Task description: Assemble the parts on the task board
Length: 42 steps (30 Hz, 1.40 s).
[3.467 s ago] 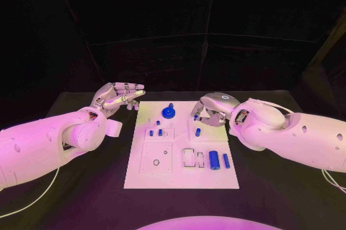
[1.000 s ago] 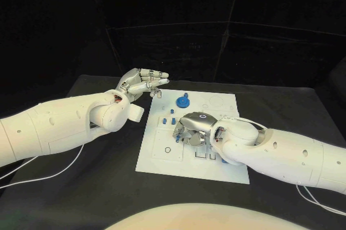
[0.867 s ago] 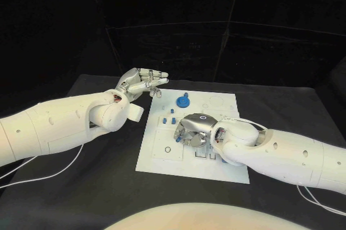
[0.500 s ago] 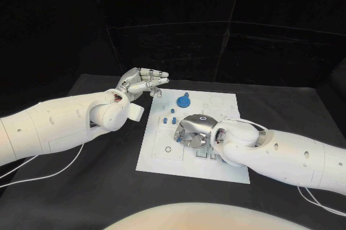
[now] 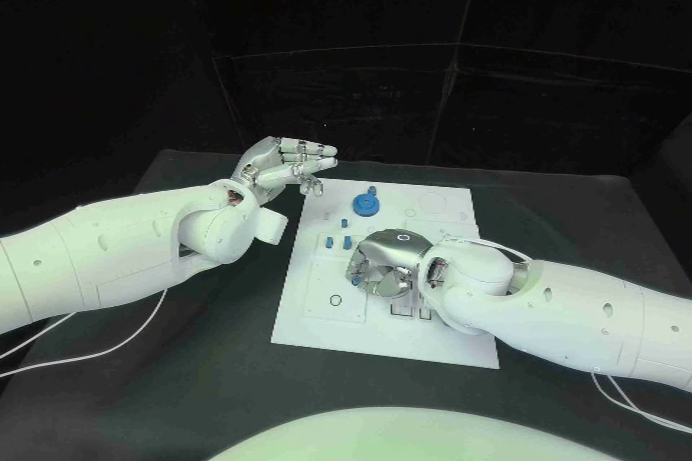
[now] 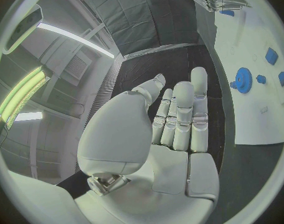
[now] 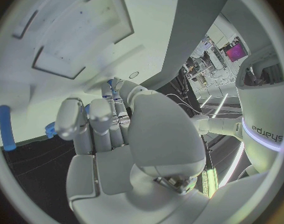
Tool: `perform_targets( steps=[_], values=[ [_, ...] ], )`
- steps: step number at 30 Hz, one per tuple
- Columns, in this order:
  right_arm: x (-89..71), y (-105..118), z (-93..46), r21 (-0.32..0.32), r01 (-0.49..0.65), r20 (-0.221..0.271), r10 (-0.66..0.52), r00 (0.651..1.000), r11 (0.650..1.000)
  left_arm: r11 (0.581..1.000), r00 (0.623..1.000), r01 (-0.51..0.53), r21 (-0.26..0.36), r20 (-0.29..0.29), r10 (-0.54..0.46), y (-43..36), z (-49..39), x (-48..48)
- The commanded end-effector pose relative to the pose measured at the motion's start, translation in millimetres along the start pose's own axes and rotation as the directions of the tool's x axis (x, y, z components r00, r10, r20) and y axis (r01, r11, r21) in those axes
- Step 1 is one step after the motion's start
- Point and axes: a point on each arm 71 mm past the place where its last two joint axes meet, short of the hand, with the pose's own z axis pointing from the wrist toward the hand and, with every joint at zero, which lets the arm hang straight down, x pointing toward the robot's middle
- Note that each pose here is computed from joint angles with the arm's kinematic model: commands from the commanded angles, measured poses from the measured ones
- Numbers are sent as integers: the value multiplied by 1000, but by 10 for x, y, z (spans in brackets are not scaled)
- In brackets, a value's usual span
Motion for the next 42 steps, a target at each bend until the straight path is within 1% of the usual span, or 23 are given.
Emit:
perform_targets(
  steps=[1, 7, 14, 18, 20, 23, 28, 31, 34, 38, 40, 42],
  values=[
    [5, -18, 10, 28, 17, -1, -17, 1000, 999, 1000, 1000, 9, 2, -15, -9, -12, 6, 17],
    [-6, -6, 20, 26, 17, 16, -18, 1000, 1000, 1000, 1000, 10, 2, -15, -10, -13, 6, 17],
    [-11, 14, 20, 14, 17, 22, -17, 1000, 1000, 1000, 1000, 11, 1, -17, -11, -12, 6, 18],
    [-20, 10, 0, 13, 15, 31, -16, 999, 1000, 1000, 1000, 11, 0, -18, -11, -11, 5, 17],
    [-32, -3, -28, 15, 14, 44, -14, 999, 1000, 1000, 1000, 11, -1, -18, -11, -11, 4, 13],
    [-55, -31, -99, 19, 10, 65, -12, 998, 1000, 1000, 1000, 11, -2, -18, -11, -11, 0, 6],
    [-116, -79, -284, 21, -1, 104, -1, 995, 1000, 1000, 1000, 10, -4, -15, -10, -10, -7, -11],
    [-193, -102, -393, 24, -9, 130, 6, 991, 1000, 1000, 1000, 9, -4, -13, -9, -9, -8, -18],
    [-285, -145, -460, 39, -8, 151, 2, 989, 999, 1000, 1000, 9, -3, -13, -9, -9, -8, -19],
    [-504, -313, -576, 99, 7, 176, -25, 984, 995, 1000, 1000, 9, -3, -13, -9, -8, -7, -15],
    [-576, -406, -633, 136, 15, 171, -38, 985, 991, 1000, 1000, 10, -3, -15, -10, -8, -6, -10],
    [-615, -483, -683, 168, 21, 161, -48, 986, 986, 1000, 1000, 11, -3, -16, -11, -7, -4, -6]
  ],
)
